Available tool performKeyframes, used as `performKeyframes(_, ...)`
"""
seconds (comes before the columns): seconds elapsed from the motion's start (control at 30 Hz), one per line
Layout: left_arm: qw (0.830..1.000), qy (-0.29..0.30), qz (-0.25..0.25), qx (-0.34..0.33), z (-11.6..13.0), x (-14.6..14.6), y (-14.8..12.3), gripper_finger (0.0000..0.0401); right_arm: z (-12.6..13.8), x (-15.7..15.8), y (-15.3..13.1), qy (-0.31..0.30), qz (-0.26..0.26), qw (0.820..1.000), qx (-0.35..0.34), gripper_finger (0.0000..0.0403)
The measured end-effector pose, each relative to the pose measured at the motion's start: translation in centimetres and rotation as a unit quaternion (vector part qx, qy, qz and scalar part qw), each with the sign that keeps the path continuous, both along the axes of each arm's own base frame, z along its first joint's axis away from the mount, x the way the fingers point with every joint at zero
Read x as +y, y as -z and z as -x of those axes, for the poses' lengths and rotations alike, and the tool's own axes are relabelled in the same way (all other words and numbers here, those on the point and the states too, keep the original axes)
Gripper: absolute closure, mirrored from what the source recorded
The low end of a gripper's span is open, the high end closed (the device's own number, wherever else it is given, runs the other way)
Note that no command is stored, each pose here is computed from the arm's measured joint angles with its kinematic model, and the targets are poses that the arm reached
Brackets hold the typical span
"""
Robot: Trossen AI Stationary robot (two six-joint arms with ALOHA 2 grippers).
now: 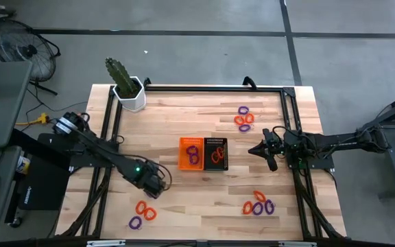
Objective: Sort spring keychains
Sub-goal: Put the violet spring keychain into the orange bin
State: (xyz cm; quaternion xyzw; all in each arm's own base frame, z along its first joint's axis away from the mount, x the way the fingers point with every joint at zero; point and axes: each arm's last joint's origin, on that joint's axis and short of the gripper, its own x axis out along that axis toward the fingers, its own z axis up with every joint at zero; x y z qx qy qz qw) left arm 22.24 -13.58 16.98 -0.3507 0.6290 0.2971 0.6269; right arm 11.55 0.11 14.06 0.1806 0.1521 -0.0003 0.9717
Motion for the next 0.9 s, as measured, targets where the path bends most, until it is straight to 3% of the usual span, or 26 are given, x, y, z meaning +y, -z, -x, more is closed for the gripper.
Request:
performKeyframes(0.73,0.998,0.057,0.011,0.024,-1.1,-0.8,2.6,0.0265,0.0,0.0,0.0,0.0,0.0,1.0,0.0,0.0391)
performKeyframes(0.9,0.998,0.059,0.016,0.024,-1.1,-0.8,2.6,0.0286,0.0,0.0,0.0,0.0,0.0,1.0,0.0,0.0391)
